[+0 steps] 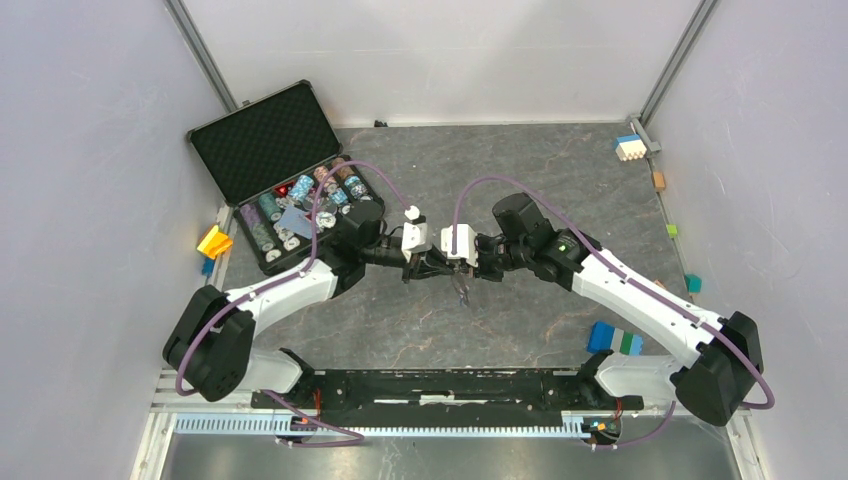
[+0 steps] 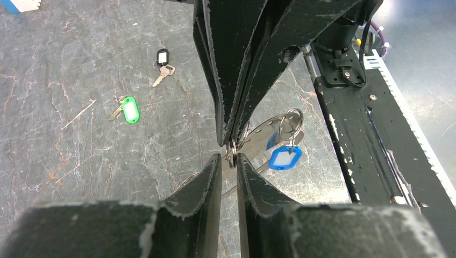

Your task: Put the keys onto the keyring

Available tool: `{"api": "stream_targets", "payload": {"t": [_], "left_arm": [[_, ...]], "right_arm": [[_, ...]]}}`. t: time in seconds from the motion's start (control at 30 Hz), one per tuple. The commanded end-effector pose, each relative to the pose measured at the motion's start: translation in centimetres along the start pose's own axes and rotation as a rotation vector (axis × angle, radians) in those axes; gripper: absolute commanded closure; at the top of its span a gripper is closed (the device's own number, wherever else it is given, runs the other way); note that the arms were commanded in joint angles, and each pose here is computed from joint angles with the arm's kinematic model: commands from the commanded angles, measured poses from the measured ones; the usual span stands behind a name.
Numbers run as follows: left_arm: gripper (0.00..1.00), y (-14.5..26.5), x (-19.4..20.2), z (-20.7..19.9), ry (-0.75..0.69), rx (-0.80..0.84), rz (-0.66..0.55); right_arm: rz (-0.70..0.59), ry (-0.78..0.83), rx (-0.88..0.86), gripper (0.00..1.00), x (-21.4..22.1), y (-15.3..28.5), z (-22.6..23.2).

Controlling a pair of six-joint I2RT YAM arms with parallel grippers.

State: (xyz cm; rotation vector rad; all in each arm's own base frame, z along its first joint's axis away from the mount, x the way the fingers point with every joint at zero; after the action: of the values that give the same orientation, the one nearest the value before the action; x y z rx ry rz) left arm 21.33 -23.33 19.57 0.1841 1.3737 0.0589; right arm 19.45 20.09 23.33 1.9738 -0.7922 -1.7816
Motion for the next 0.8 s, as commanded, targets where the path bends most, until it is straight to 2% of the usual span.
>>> {"api": "stream_targets", "payload": {"t": [0.0,0.53,0.77], "left_arm": [[0.78,-0.43,-1.43,0.85,-0.068,-0.008,-0.022],[0.86,-0.70,-1.33,0.72,-0.066,-0.001,-0.020],[0.86,-0.87,-1.35,0.67,-0.063,0.005,-0.021]], "right_arm": [[-0.064,0.020,0.014,1.00,-1.96,0.38,-0.47],[-0.076,0.007,0.004,1.00,-2.11,0.18,-0.46],[-0.082,0.001,0.001,1.00,-2.22,0.08,-0.51]]}}
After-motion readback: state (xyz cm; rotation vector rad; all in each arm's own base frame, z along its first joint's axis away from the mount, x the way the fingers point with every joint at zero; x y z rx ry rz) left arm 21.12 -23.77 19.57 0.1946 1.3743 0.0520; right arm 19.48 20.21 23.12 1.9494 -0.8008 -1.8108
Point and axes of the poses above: each gripper's point midway between its finger pads, its own y axis back along the fingers, its own z axis along the line the jaws close on, x = y × z, the point moved 9 cm from there along y, back along the fingers, and after that the axes turned 7 degrees about -y, right-handed, at the moved point
